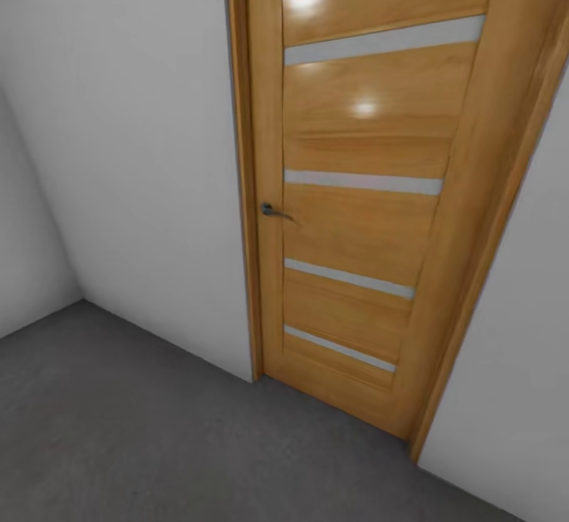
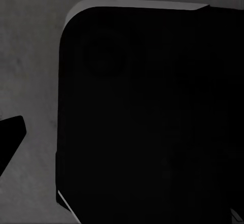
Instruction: Move the two storage containers from the living room to the garage. In the garage, place one container on the floor and stack the other container on top of it (either order is fine).
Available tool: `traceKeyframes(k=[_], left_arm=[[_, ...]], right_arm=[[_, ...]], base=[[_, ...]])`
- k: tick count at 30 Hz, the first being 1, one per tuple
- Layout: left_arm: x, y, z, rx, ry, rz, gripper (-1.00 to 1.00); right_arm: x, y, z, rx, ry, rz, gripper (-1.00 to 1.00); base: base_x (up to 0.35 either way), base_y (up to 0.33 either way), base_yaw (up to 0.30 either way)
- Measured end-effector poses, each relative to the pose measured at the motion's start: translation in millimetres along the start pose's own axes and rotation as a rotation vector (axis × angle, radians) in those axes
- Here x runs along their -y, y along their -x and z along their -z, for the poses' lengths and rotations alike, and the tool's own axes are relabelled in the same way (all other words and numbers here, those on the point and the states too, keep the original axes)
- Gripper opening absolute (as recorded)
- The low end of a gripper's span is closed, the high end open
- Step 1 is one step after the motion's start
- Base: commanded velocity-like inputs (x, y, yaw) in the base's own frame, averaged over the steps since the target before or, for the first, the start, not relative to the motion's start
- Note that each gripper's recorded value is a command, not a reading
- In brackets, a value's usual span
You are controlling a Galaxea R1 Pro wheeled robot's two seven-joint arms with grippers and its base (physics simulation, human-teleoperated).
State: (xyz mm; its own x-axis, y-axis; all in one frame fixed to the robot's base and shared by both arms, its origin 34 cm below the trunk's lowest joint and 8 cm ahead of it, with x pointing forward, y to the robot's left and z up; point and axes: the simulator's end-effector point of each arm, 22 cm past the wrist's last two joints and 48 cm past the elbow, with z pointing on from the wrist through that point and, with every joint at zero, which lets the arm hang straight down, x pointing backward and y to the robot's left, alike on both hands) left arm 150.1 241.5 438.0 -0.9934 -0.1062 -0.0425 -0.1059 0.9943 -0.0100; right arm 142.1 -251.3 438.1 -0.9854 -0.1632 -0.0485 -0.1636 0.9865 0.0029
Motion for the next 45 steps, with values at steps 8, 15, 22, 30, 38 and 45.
traceKeyframes(k=[8,15,22,30,38,45], left_arm=[[-0.4,0.0,0.0,0.0,0.0,0.0,1.0],[0.0,0.0,0.0,0.0,0.0,0.0,1.0],[0.0,0.0,0.0,0.0,0.0,0.0,1.0],[0.3,0.0,0.0,0.0,-0.001,0.0,1.0],[-1.0,0.4,-0.1,0.0,0.001,0.0,1.0],[-1.1,1.2,-0.2,0.002,0.001,0.0,1.0]], right_arm=[[0.5,-0.1,0.0,0.0,-0.001,0.001,1.0],[0.9,0.1,0.0,0.001,-0.001,0.0,1.0],[1.0,0.2,0.0,0.002,-0.001,0.0,1.0],[0.7,0.2,0.0,0.001,-0.001,0.0,1.0],[0.8,0.2,-0.1,0.001,-0.001,-0.001,1.0],[1.1,0.0,-0.1,0.0,-0.001,-0.002,1.0]], base=[[0.324,0.14,-0.001],[0.324,0.147,0.0],[0.324,0.148,0.0],[0.324,0.148,-0.069],[0.188,0.081,-0.229],[0.013,0.005,-0.242]])
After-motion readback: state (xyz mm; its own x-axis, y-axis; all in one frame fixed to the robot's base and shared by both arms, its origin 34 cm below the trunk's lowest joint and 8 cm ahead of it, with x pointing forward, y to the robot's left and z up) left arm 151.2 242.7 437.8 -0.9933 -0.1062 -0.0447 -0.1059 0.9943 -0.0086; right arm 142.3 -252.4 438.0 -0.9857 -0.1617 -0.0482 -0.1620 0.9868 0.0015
